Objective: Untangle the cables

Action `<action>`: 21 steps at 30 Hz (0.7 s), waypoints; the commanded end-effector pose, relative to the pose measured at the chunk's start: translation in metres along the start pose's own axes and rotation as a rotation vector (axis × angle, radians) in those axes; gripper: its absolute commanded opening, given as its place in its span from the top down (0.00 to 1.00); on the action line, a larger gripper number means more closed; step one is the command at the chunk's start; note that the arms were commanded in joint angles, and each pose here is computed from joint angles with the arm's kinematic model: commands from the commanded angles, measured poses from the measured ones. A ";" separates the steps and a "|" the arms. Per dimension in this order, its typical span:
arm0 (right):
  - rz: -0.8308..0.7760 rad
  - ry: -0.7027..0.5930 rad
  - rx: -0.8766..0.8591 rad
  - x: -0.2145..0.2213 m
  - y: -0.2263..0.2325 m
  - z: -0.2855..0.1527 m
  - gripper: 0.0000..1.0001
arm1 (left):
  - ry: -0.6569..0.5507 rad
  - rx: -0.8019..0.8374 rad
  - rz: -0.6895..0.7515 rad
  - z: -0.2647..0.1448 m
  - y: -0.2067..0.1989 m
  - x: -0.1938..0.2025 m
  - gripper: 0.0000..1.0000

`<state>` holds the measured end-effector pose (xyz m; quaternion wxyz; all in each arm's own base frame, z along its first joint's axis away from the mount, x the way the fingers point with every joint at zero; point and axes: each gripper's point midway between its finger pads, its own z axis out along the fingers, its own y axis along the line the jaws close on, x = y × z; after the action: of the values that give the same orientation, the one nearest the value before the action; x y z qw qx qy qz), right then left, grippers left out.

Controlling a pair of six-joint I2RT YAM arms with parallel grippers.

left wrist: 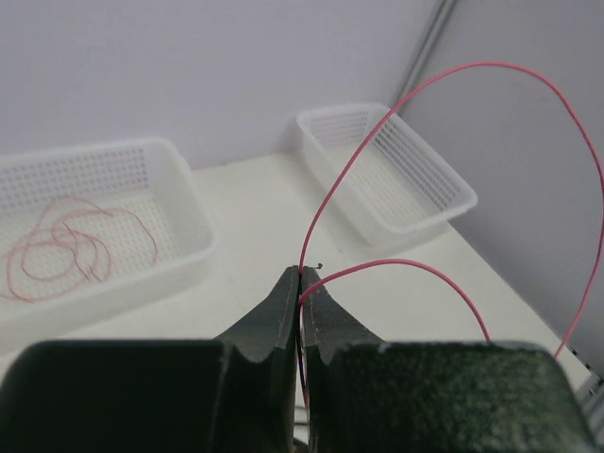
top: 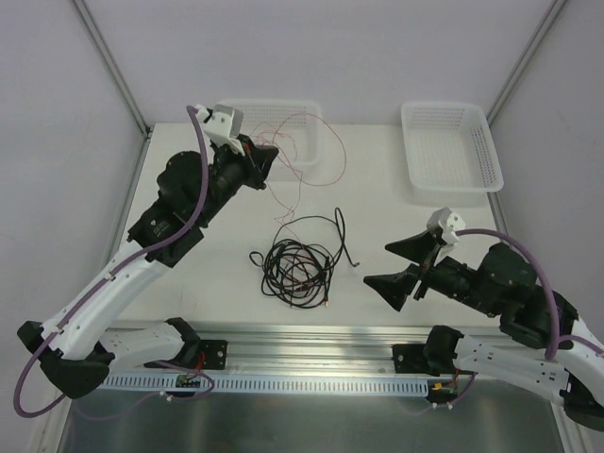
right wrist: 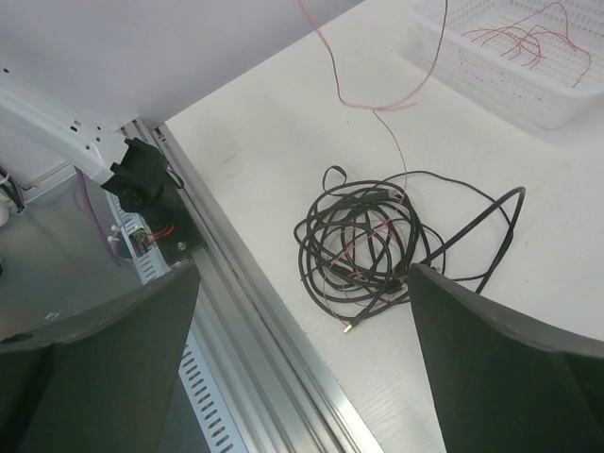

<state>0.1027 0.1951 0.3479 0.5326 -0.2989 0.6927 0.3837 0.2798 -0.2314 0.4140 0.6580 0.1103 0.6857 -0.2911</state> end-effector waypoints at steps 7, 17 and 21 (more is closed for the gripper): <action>-0.021 0.100 0.110 0.057 -0.029 -0.010 0.03 | -0.189 0.030 0.194 0.029 -0.004 -0.136 1.00; -0.024 0.119 0.186 0.080 -0.046 -0.001 0.03 | -0.435 -0.035 0.357 0.048 0.005 -0.256 1.00; -0.016 0.137 0.192 0.087 -0.047 0.003 0.03 | -0.427 -0.088 0.374 0.082 0.037 -0.252 1.00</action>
<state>0.1164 0.1695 0.2469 0.5002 -0.2937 0.7635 0.2840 0.3627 -0.1896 0.6640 0.8337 0.1307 0.5051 -0.1811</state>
